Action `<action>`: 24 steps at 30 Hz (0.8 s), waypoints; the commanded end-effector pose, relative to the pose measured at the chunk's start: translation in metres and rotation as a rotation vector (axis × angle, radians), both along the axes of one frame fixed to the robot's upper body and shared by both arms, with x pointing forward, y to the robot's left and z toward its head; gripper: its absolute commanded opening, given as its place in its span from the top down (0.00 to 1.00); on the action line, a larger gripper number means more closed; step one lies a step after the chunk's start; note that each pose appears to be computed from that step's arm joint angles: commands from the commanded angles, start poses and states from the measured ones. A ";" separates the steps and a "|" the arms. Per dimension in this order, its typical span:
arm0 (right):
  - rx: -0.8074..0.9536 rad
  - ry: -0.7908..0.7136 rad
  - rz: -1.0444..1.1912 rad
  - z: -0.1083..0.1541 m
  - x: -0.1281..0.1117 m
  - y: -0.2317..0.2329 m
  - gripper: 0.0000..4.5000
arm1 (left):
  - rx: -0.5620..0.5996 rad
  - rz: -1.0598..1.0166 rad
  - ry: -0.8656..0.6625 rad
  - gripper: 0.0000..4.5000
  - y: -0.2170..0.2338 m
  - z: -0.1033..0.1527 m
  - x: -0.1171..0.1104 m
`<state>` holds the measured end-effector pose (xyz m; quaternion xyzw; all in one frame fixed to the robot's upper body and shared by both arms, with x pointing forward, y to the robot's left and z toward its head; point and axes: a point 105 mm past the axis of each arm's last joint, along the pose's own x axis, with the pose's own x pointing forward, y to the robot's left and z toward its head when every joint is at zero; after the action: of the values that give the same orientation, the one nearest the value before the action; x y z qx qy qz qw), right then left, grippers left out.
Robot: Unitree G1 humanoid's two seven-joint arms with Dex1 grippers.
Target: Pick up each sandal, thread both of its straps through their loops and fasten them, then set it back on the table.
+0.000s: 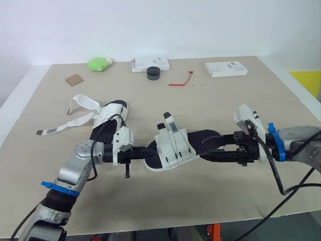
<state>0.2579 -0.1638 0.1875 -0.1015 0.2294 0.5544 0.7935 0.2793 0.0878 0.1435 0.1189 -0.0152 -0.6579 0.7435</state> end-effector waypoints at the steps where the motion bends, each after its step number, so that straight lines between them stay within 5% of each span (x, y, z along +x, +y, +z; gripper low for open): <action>1: -0.028 -0.042 0.052 0.000 0.003 -0.002 0.35 | 0.015 -0.011 -0.031 1.00 0.012 0.012 -0.011; 14: -0.042 -0.015 0.108 -0.031 0.030 0.011 0.35 | -0.133 0.154 0.040 1.00 0.052 0.063 -0.032; 21: -0.020 0.033 0.199 -0.037 0.018 0.026 0.35 | -0.103 0.181 0.055 1.00 0.055 0.067 -0.050; 24: 0.008 0.039 0.198 -0.038 0.019 0.031 0.61 | -0.059 0.186 0.051 1.00 0.054 0.061 -0.052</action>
<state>0.2793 -0.1375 0.1412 -0.1030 0.2479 0.6226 0.7350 0.2312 0.1431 0.1975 0.0563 0.0060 -0.5865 0.8080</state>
